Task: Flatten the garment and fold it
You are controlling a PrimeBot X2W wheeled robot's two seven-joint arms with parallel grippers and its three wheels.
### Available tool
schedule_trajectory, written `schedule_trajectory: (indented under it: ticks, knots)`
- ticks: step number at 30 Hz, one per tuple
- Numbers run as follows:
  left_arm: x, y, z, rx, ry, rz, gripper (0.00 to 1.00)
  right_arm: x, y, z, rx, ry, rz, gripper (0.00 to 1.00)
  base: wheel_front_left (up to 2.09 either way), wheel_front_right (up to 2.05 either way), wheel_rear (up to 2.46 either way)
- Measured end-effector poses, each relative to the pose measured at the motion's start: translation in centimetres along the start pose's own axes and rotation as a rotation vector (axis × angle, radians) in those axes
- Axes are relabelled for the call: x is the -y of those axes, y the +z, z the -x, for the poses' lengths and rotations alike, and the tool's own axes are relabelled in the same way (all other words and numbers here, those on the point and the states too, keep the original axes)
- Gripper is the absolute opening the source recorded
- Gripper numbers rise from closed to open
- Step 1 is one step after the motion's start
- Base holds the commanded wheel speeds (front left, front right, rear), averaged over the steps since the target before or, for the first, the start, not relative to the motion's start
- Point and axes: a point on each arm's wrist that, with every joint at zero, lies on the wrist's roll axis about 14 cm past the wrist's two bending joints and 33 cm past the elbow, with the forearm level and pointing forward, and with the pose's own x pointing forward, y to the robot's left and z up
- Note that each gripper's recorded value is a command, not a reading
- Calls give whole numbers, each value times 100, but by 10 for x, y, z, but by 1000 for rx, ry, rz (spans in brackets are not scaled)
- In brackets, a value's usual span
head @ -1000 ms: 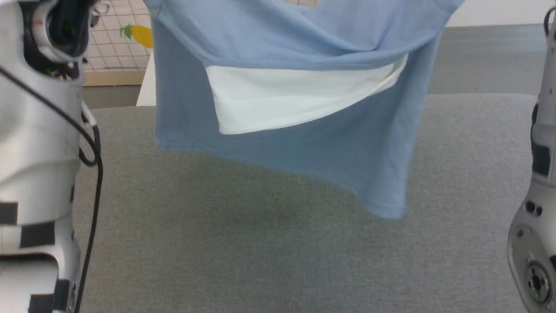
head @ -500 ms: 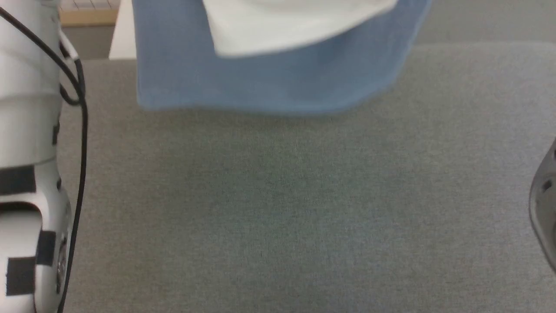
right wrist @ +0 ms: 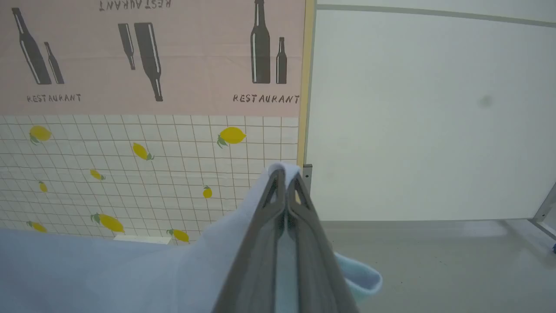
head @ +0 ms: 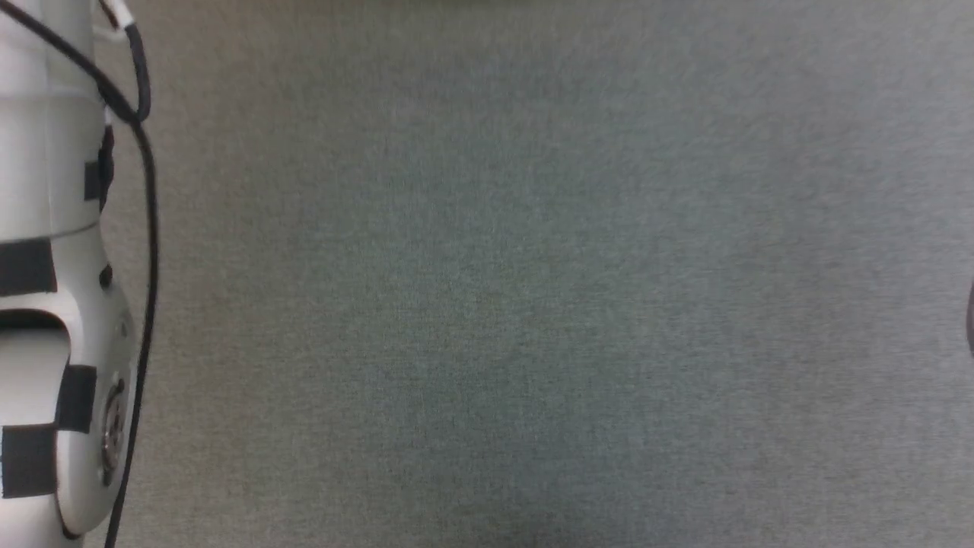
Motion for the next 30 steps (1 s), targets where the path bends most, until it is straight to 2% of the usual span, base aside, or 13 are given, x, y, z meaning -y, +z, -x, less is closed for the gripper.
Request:
schedule_trajectory:
  ticks: [6,9,14,17,22,30]
  knots:
    - [-59,-87,25,-224,78,86,0,-9,-105,1,-200,44,-24,0,0,0,0]
    - [-75,-105,47,-302,105,123,0,-3,-127,15,-265,57,-53,0,0,0,0]
    - [-84,-111,92,-371,134,197,0,18,-140,54,-328,54,-115,0,0,0,0]
    - [-84,-98,121,-369,153,248,0,29,-142,87,-356,50,-153,0,0,0,0]
    - [-72,-75,177,-343,156,284,0,46,-137,150,-363,14,-247,0,0,0,0]
    - [-43,-74,276,-400,191,283,0,48,-144,252,-428,-31,-368,0,0,0,0]
